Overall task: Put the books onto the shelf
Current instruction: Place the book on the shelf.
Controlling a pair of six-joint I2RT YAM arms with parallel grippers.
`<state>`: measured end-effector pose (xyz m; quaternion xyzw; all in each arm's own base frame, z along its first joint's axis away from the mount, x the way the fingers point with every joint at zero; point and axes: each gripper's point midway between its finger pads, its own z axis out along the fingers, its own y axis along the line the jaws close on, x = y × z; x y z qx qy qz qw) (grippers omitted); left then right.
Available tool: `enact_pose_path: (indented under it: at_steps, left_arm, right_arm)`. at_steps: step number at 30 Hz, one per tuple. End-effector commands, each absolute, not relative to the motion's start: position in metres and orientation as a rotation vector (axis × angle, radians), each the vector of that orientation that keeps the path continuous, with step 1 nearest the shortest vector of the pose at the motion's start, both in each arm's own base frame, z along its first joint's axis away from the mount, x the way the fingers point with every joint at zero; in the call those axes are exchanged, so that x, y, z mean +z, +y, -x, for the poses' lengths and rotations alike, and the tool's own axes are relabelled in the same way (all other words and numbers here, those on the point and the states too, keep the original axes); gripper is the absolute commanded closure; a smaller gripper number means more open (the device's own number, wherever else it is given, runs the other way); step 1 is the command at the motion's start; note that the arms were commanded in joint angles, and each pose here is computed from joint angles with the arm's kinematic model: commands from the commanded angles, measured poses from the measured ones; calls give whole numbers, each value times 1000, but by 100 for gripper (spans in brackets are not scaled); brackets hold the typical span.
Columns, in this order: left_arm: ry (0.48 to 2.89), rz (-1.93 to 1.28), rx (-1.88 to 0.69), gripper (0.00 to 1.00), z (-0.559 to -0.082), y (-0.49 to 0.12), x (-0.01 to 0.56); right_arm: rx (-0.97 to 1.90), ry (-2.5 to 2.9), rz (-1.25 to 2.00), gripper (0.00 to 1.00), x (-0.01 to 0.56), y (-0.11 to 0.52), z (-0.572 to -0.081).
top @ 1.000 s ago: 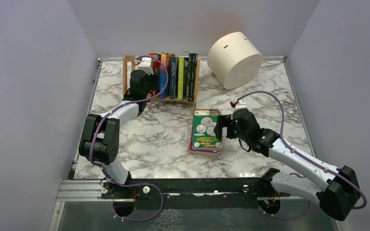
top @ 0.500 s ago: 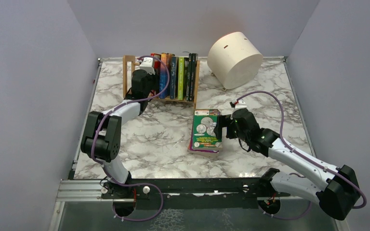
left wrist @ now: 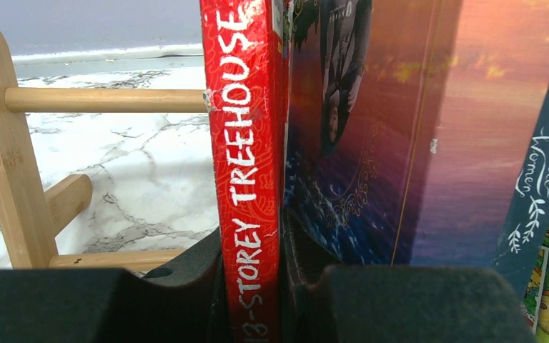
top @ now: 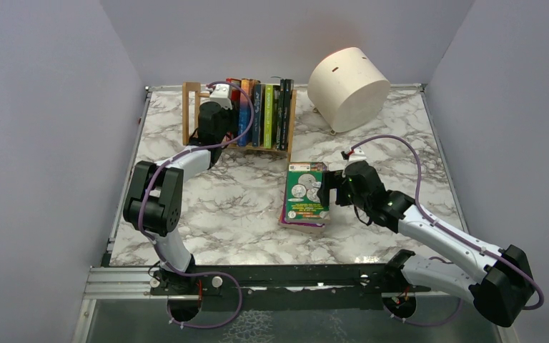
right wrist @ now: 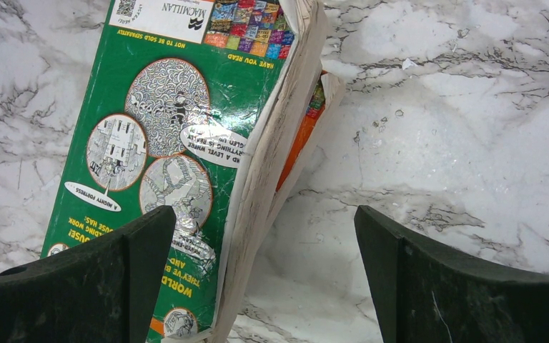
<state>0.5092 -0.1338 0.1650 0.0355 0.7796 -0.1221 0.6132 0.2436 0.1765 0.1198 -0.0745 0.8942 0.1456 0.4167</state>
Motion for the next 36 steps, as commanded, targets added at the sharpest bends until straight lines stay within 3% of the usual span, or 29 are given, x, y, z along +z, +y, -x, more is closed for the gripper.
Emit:
enact_pose_path:
  at_steps: [1, 3, 10, 14, 28, 36]
  left_arm:
    - [1739, -87, -330, 100, -518, -146, 183]
    - [1740, -92, -336, 99, -517, -147, 183]
    - [1737, -97, -345, 71, -513, -147, 185]
    - [1731, -96, -341, 62, -510, -146, 189]
    - [1649, 9, -244, 57, -483, -115, 237]
    - [1600, 82, -293, 58, -438, -105, 273]
  right_arm:
    - [362, 2195, 165, 5, 131, 177, -251]
    - [362, 2195, 164, 5, 131, 177, -251]
    - [365, 2194, 160, 5, 132, 176, -250]
    - [365, 2194, 158, 5, 131, 176, -250]
    - [367, 2180, 129, 5, 139, 171, -247]
    - [308, 2183, 63, 4, 139, 158, -248]
